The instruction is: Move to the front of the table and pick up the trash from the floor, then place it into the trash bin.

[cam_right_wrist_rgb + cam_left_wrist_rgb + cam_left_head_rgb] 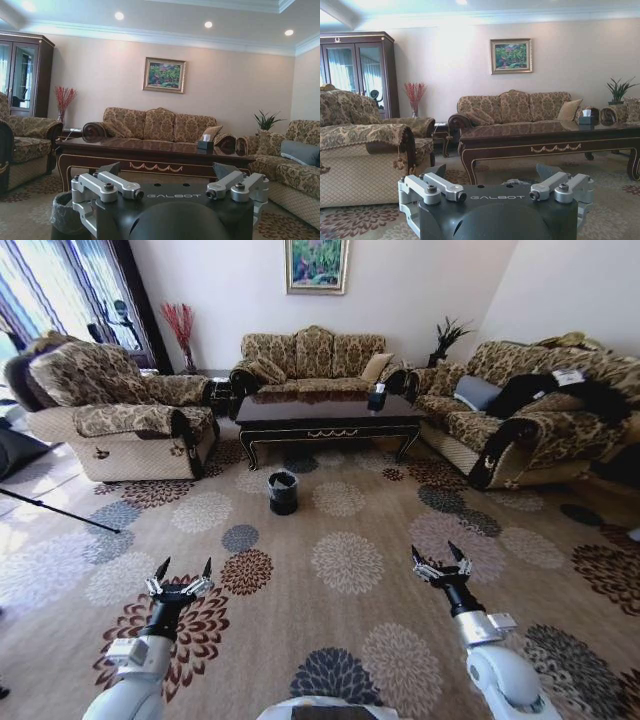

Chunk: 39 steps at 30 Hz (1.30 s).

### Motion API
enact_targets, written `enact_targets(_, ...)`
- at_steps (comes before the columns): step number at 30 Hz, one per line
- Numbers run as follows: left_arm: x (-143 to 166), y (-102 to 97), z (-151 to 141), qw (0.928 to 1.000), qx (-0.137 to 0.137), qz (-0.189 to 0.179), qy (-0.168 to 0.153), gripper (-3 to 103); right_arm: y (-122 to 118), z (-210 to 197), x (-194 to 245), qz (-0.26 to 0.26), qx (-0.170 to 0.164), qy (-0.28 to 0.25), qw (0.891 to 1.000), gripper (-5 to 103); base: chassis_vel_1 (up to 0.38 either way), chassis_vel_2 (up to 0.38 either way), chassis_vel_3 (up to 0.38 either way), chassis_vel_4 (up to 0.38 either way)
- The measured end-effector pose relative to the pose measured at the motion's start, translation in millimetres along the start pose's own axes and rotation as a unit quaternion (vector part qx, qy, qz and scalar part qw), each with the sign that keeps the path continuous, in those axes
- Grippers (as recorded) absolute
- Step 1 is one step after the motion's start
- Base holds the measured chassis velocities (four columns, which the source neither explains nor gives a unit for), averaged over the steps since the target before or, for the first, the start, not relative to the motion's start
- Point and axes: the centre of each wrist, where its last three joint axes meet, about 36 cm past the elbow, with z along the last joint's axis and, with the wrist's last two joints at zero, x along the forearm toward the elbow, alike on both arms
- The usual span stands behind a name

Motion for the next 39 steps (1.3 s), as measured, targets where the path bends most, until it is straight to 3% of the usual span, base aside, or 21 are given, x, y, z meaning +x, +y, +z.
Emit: enact_targets(39, 0.0, 0.0, 0.0, 1.0000, 0.000, 0.000, 0.000, 100, 0.0, 0.0, 0.0, 0.000, 0.000, 0.000, 1.000, 100, 0.000, 0.000, 0.000, 0.000)
